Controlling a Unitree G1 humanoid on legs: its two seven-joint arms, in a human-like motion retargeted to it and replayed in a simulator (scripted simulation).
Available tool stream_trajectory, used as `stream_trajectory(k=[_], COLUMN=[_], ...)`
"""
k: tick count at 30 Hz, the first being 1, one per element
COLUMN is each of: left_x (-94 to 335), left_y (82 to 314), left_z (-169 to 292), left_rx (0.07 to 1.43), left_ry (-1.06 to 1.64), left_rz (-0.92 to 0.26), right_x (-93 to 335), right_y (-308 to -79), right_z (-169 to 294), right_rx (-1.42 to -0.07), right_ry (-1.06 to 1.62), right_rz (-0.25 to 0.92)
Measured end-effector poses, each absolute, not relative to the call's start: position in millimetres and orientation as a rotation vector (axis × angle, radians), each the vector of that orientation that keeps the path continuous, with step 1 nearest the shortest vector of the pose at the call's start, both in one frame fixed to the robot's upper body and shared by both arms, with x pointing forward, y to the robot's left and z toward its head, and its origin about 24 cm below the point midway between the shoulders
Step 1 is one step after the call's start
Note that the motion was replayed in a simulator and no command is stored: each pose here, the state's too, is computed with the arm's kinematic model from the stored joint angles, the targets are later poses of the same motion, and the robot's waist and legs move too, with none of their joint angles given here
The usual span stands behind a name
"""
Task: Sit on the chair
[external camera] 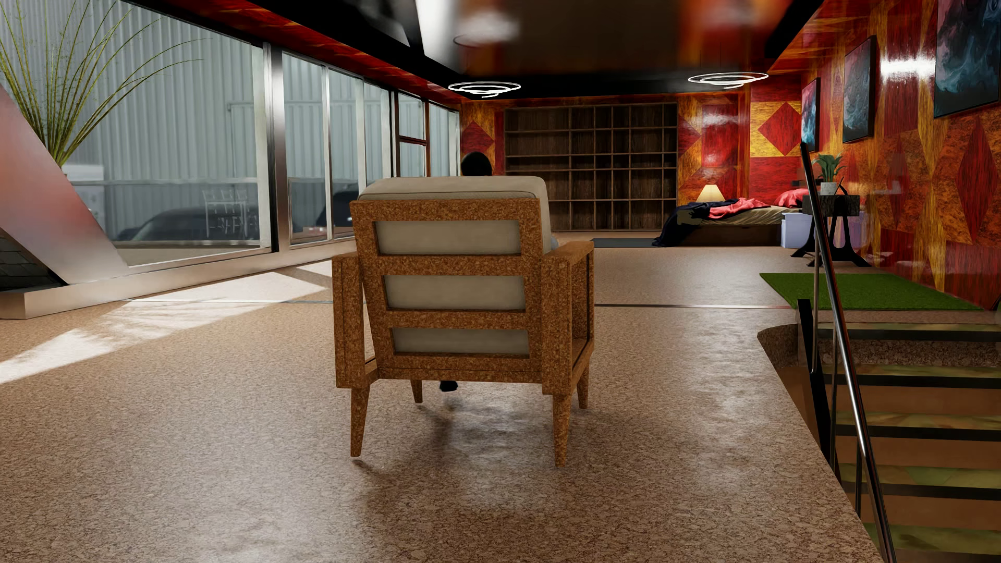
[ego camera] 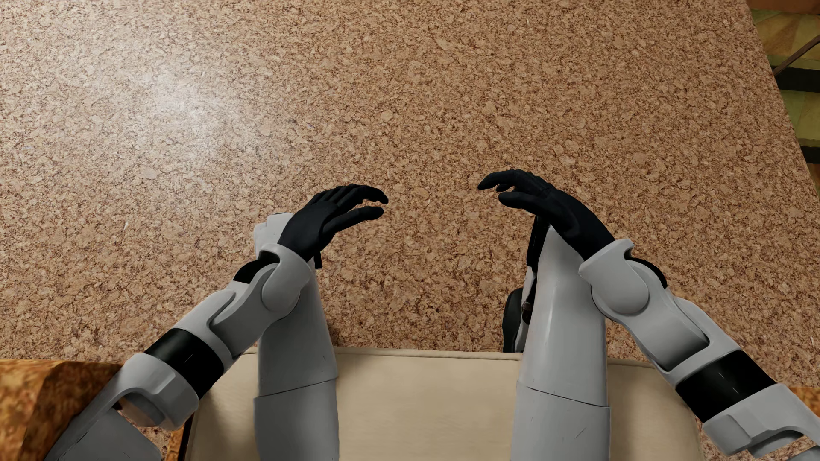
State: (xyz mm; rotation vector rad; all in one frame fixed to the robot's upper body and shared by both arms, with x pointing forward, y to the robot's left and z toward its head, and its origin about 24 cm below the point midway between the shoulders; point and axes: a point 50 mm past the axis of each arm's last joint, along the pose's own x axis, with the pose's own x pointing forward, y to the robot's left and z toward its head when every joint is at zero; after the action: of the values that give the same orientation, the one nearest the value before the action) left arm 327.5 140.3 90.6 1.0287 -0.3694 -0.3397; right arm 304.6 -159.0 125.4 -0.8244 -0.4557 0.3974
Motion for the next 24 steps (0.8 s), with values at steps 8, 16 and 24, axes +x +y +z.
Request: stream_trajectory(k=[8, 16, 24], left_x=[271, 127, 113], left_y=[218, 262, 231], left_z=[-51, -139, -146], left_rx=[0.669, 0.655, 0.566], left_ry=[0.463, 1.131, 1.082], left_rz=[-0.04, -0.329, -0.401], right_x=[269, 153, 132], right_y=[-221, -237, -217], right_z=[-26, -133, -141], right_rx=[-0.46, -0.594, -0.489], right_ry=[0.273, 0.983, 0.982], right_rz=[-0.047, 0.422, 0.421])
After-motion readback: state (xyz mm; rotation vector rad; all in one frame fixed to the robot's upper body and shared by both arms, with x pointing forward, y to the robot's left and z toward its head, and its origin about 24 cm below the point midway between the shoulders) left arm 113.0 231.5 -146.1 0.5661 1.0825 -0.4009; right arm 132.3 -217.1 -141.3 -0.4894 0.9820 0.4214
